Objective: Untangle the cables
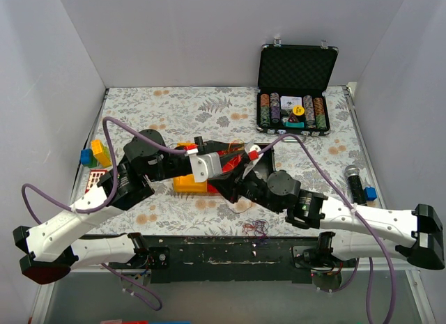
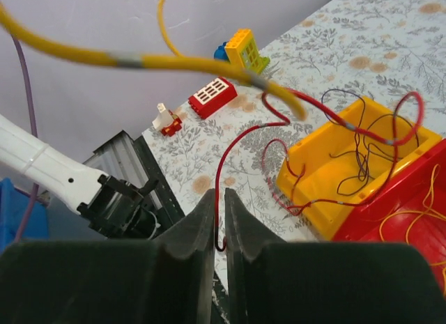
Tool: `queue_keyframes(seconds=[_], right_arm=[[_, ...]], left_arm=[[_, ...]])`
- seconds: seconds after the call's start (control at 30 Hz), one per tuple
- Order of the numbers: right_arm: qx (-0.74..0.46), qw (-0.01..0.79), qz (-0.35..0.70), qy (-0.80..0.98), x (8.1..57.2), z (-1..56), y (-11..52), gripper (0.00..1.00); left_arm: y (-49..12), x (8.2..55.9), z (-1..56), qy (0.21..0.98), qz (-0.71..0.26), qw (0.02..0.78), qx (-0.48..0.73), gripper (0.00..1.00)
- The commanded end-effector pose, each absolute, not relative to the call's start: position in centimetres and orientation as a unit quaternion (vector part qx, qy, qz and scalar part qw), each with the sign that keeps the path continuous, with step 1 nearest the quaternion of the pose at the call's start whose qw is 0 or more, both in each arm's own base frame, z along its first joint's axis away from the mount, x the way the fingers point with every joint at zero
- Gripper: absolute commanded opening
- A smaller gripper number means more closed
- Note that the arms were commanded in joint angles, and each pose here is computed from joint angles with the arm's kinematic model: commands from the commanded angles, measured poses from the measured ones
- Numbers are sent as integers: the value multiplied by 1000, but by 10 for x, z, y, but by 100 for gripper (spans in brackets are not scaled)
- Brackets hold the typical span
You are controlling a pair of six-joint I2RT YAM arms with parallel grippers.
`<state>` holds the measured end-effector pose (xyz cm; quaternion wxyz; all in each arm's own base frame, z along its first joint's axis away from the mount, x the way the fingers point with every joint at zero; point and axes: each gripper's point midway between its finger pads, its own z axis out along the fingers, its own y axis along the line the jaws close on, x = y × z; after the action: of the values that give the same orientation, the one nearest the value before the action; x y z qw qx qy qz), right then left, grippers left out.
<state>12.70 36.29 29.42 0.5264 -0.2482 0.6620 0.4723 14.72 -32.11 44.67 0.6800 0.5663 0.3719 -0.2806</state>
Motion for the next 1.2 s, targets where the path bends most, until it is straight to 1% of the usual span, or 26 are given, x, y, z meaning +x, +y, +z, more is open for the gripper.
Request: queue_keyframes(seconds=[0.0, 0.03, 0.13, 0.2, 0.27, 0.33, 0.4, 0.5, 0.63, 0.77, 1.0, 1.17], right_arm=[[-228, 545, 499, 635, 128, 331, 370, 3], [-226, 542, 495, 640, 129, 327, 368, 1], [-221, 534, 486, 656, 128, 313, 359, 1], [-214, 528, 478, 669, 128, 298, 349, 1], [-203, 519, 471, 684, 127, 281, 337, 1], [-194, 504, 462, 704, 125, 258, 326, 1], [-187, 488, 453, 722, 122, 236, 316, 1], [-172, 462, 434, 754, 118, 199, 300, 1], [-157, 438, 420, 779, 112, 174, 285, 1], [-146, 432, 412, 789, 110, 167, 277, 1], [-142, 461, 413, 772, 118, 199, 276, 1], [-143, 436, 404, 791, 112, 182, 274, 1]], left_arm=[[-319, 154, 445, 377, -266, 691, 556, 12], [-318, 156, 445, 378, -260, 695, 554, 11], [-314, 166, 451, 377, -233, 716, 540, 10], [-308, 180, 463, 381, -203, 745, 509, 9], [-301, 197, 483, 372, -160, 785, 469, 9], [-290, 215, 504, 370, -113, 821, 421, 6], [-278, 229, 530, 366, -74, 853, 364, 6], [-264, 239, 562, 354, -39, 883, 305, 3], [-252, 241, 591, 325, -7, 909, 260, 0], [-244, 243, 610, 301, 11, 928, 219, 0], [-241, 256, 631, 278, 31, 942, 184, 0], [-222, 272, 679, 237, 70, 959, 136, 0]])
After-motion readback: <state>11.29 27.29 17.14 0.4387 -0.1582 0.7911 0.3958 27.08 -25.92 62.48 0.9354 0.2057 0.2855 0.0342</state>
